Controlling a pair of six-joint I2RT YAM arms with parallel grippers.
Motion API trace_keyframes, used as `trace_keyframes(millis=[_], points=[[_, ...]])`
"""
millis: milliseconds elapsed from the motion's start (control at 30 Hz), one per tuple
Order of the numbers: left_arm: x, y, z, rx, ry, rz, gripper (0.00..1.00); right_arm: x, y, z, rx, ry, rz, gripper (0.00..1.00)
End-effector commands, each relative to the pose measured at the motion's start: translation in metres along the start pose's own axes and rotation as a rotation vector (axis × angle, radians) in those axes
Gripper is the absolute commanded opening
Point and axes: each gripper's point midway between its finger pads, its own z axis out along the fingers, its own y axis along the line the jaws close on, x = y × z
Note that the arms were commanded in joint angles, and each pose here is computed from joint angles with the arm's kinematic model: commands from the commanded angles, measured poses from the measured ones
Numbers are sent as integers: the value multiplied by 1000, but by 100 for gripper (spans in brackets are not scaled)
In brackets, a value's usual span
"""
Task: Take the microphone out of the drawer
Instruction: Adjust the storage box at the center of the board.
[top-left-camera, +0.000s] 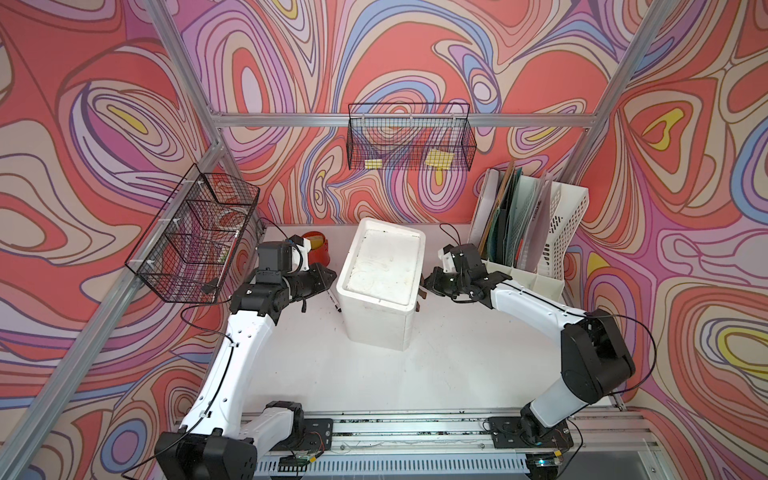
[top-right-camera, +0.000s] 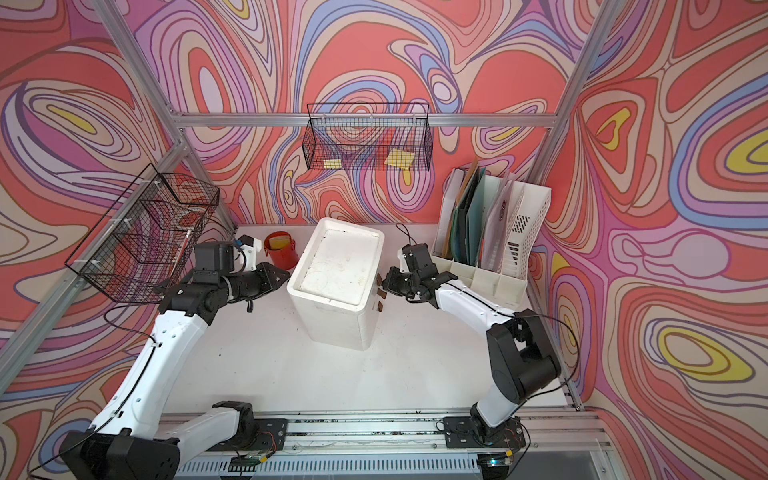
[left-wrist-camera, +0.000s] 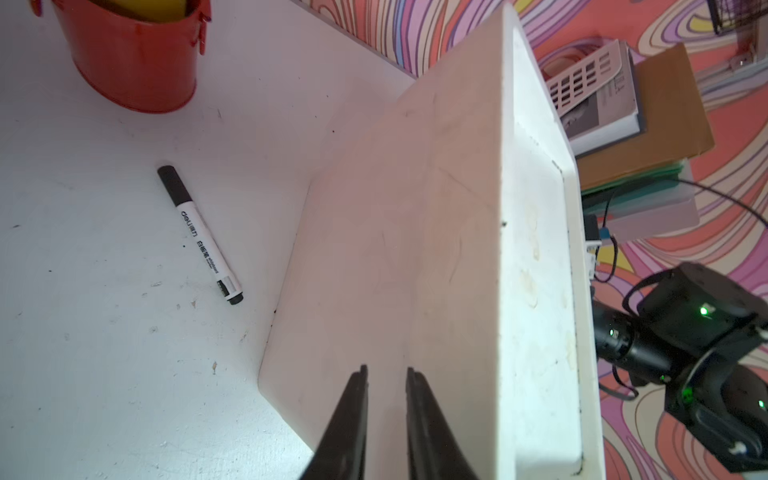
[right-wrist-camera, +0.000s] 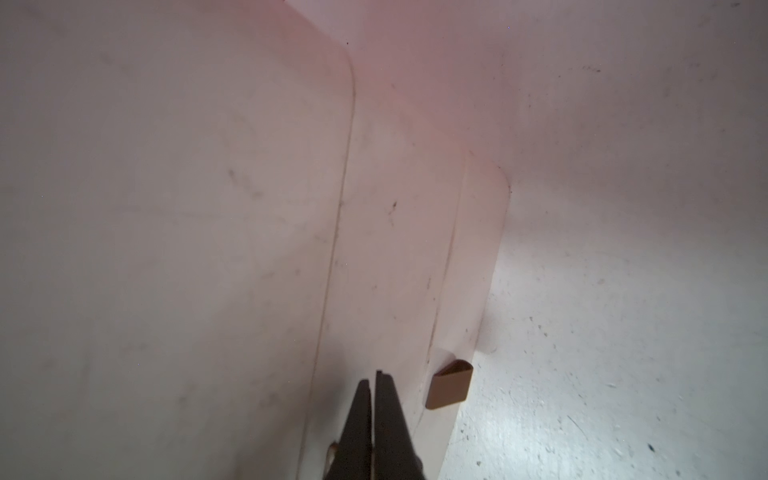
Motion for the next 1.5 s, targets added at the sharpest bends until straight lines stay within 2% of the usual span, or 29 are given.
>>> trace_keyframes(millis=[0, 233, 300, 433, 833, 1100, 1300, 1467], points=[[-12, 7, -10, -104, 0, 41, 46, -2, -3, -22, 86, -17, -42, 27], [-33, -16, -12, -73, 63, 87, 58, -6, -11, -50, 187, -41, -76, 76], [-35, -20, -12, -73, 78, 100, 61, -10, -16, -60, 223, -71, -68, 98], [-33, -24, -14, -135, 100, 166, 68, -14, -17, -76, 236, -102, -53, 98], [-16, -42, 1, -290, 213, 455, 69, -23, -6, -115, 164, -153, -39, 98], [-18, -44, 27, -317, 267, 521, 67, -19, -4, -133, 153, -198, -28, 98], [-22, -44, 48, -328, 275, 528, 58, -12, -4, -136, 129, -192, -14, 98], [-18, -44, 60, -323, 288, 522, 42, -7, -4, -137, 115, -190, -9, 98]])
